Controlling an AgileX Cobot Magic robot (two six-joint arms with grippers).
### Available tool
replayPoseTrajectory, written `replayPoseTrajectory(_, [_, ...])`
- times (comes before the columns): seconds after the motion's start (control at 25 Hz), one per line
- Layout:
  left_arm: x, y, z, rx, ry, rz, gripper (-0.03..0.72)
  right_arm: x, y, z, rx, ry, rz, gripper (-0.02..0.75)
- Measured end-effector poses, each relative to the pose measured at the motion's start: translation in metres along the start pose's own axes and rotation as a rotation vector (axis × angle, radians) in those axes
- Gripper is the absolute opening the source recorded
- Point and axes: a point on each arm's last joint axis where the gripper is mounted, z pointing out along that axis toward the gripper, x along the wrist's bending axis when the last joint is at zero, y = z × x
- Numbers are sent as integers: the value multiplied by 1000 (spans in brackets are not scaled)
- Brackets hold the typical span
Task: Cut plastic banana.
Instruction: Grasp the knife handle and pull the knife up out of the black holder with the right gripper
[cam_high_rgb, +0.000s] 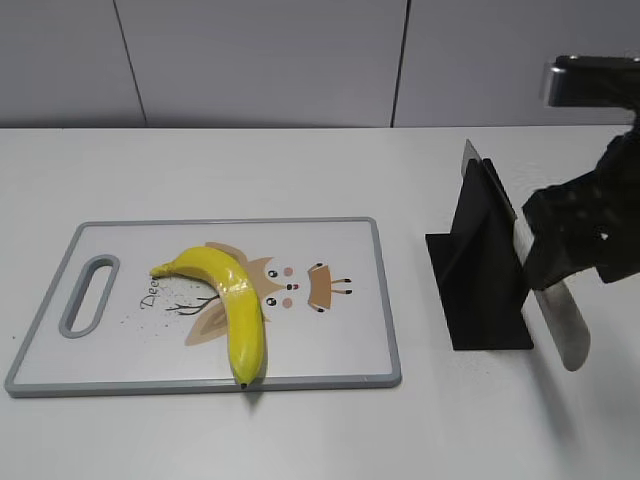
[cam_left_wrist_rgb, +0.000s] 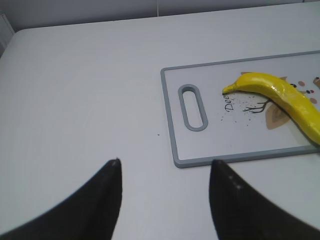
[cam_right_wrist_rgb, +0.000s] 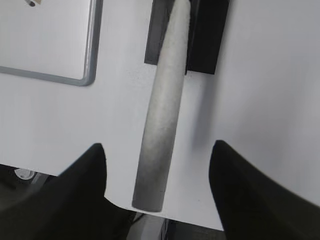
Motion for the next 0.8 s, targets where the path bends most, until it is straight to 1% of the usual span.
replayPoseTrajectory(0.4, [0,0,0,0,0,0,543,-2,16,51,101,-37,29,514])
replayPoseTrajectory(0.52, [0,0,0,0,0,0,543,-3,17,66,144,-50,35,488])
replayPoseTrajectory(0.6, [0,0,0,0,0,0,543,-3,17,71,161,-54,38,442])
replayPoseTrajectory(0.68, [0,0,0,0,0,0,543,-3,17,74,170,-57,53,349])
replayPoseTrajectory(0.76, [0,0,0,0,0,0,543,-3,17,74,171,-55,73,212])
replayPoseTrajectory(0.8, [0,0,0,0,0,0,543,-4,17,74,171,-58,89,193])
